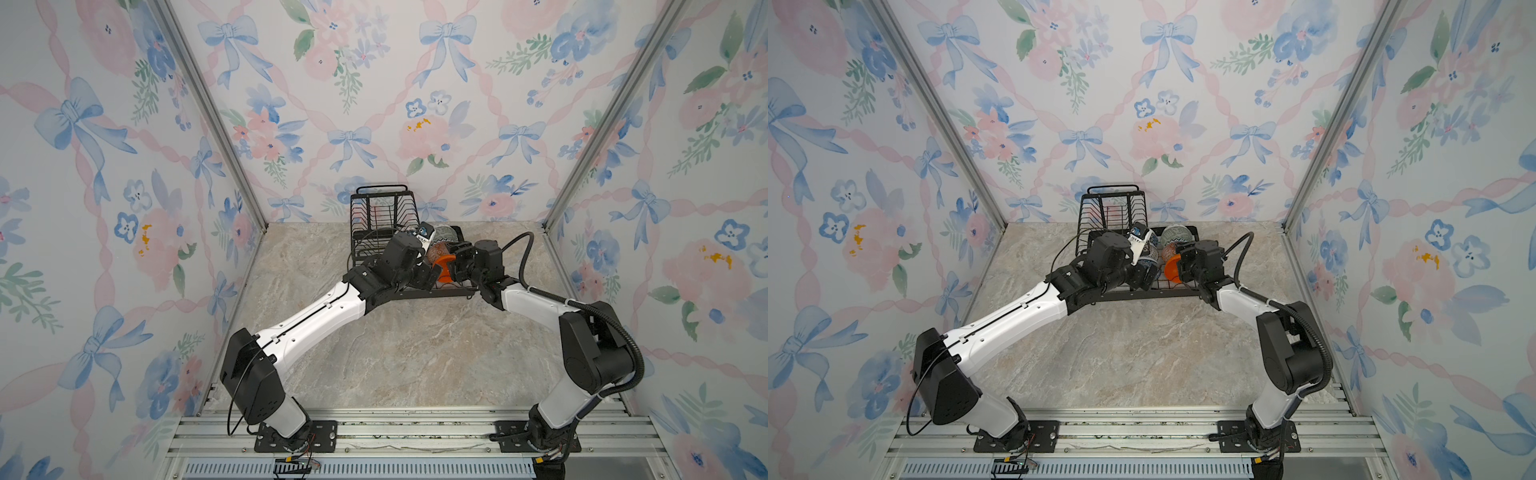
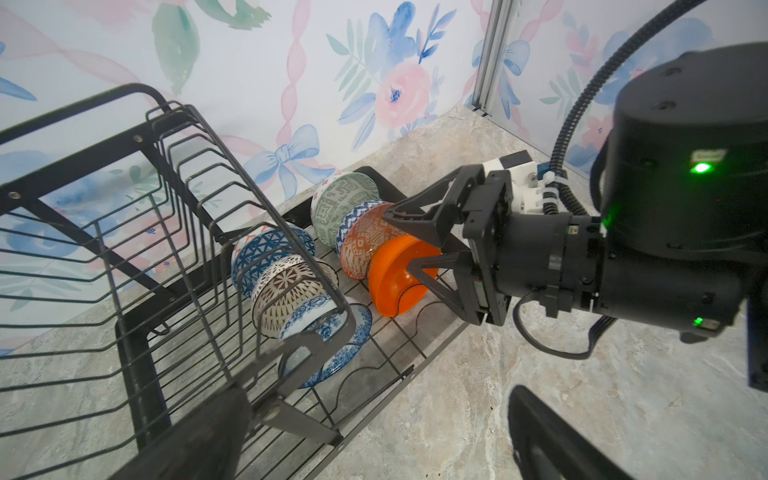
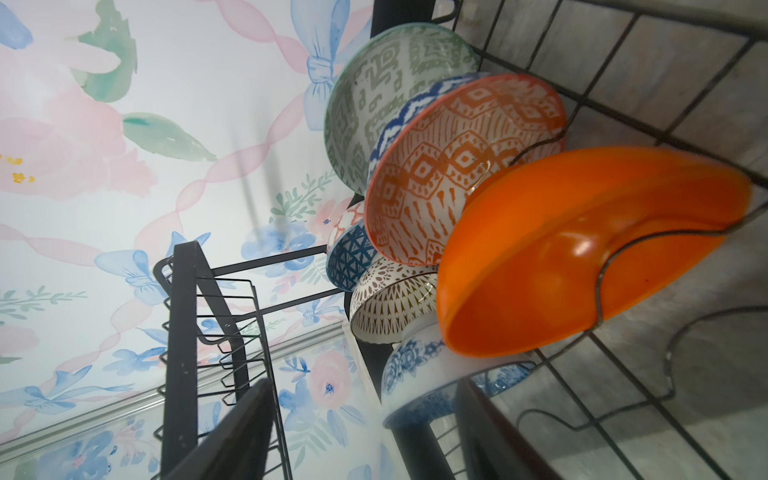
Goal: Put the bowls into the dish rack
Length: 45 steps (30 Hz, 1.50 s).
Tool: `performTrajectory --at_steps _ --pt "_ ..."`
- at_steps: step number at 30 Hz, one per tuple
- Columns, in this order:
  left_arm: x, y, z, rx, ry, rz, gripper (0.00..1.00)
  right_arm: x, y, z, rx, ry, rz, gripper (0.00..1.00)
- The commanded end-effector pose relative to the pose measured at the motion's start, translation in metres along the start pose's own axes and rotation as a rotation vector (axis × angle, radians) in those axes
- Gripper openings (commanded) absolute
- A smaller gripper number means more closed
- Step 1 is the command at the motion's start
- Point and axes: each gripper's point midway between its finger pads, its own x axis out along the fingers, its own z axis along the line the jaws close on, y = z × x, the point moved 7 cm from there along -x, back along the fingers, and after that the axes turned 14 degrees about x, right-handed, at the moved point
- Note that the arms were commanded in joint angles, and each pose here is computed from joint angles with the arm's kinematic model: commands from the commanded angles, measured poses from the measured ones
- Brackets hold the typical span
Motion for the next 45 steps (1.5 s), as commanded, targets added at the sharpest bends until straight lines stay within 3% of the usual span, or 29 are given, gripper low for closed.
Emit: performTrajectory --at_steps 1,5,14,22,29,35,40,43,45 --pt "-0.018 -0.011 0.038 -0.004 -0.124 -0.049 0.98 -0.009 -0.001 0.019 -0.018 -0.035 0.001 0.80" --pt "-0.037 -0.016 0.072 -0.055 -0.190 -0.089 0.98 -0.021 -0.001 0.037 -0.058 -0.064 -0.002 0.99" --pt "-0.081 0.016 0.155 -0.144 -0.410 -0.072 0.98 -0.053 -0.024 0.072 -0.215 -0.054 -0.060 0.97" --pt "-0.131 0.069 0.214 -0.260 -0.653 -0.037 0.98 -0.100 -0.062 0.090 -0.355 0.019 -0.249 0.97" --pt "-0.143 0.125 0.232 -0.350 -0.795 -0.034 0.98 -0.149 -0.098 0.087 -0.476 0.107 -0.578 0.97" --pt "-0.139 0.206 0.231 -0.431 -0.932 -0.005 0.98 -0.186 -0.124 0.075 -0.592 0.180 -0.901 0.97" --pt "-0.118 0.266 0.206 -0.424 -0.947 -0.013 0.98 -0.181 -0.134 0.057 -0.925 0.357 -0.936 0.97" --pt "-0.106 0.295 0.197 -0.462 -0.941 0.079 0.98 -0.174 -0.140 0.035 -1.044 0.431 -0.923 0.97" --pt "-0.104 0.307 0.190 -0.471 -0.952 0.083 0.98 -0.174 -0.147 0.020 -1.052 0.485 -0.940 0.97"
